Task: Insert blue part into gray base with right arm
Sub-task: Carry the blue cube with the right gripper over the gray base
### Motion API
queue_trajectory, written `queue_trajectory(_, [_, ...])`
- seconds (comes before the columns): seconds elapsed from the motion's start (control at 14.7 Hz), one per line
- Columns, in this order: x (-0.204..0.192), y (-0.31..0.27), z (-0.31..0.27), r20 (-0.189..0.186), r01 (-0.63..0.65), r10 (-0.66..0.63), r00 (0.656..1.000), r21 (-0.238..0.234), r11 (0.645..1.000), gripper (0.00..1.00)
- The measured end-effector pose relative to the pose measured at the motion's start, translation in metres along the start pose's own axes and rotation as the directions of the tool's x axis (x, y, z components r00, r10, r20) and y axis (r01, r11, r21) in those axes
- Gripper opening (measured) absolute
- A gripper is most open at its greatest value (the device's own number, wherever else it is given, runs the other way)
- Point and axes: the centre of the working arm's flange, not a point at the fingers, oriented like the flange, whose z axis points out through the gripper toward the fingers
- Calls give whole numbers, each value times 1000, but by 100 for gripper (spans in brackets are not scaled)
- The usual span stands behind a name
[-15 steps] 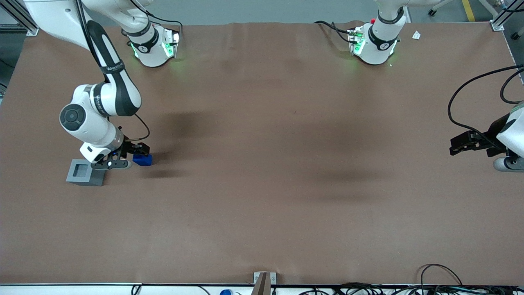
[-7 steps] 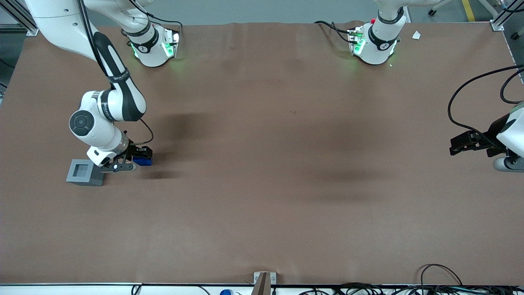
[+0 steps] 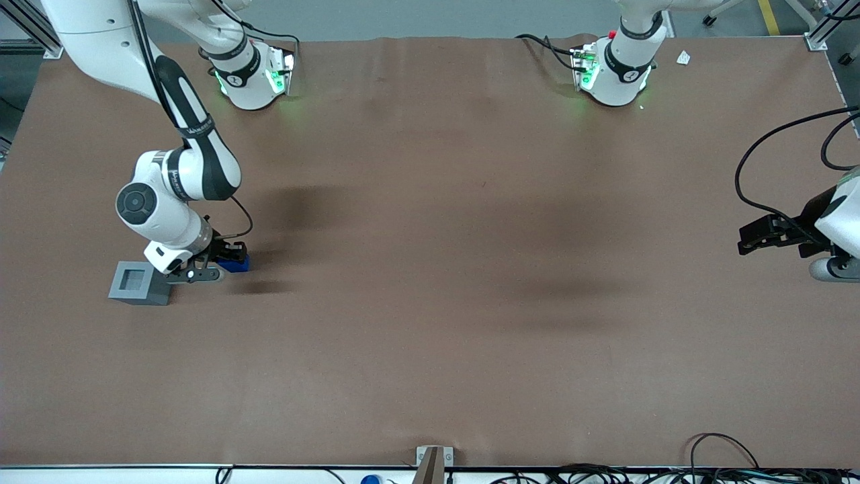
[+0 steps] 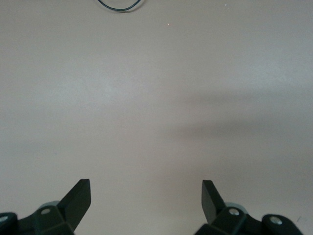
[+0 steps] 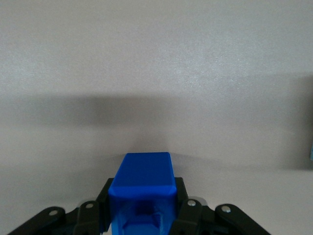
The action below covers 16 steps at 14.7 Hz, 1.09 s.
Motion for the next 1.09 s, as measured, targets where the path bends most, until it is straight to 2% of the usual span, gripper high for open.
queue_trajectory(0.2, [7,13,-10,15,-23,23,1000,-1,1000,51])
queue_trajectory(0.41, [32,51,-47,44,-86,86,995,2,996,51])
queue_trajectory(0.68, [60,126,-109,18,-136,136,991,9,991,51])
queue_trajectory(0.89, [68,184,-140,39,-167,167,985,17,986,51])
queue_trajectory(1.09, [83,227,-136,45,-186,185,982,33,982,51])
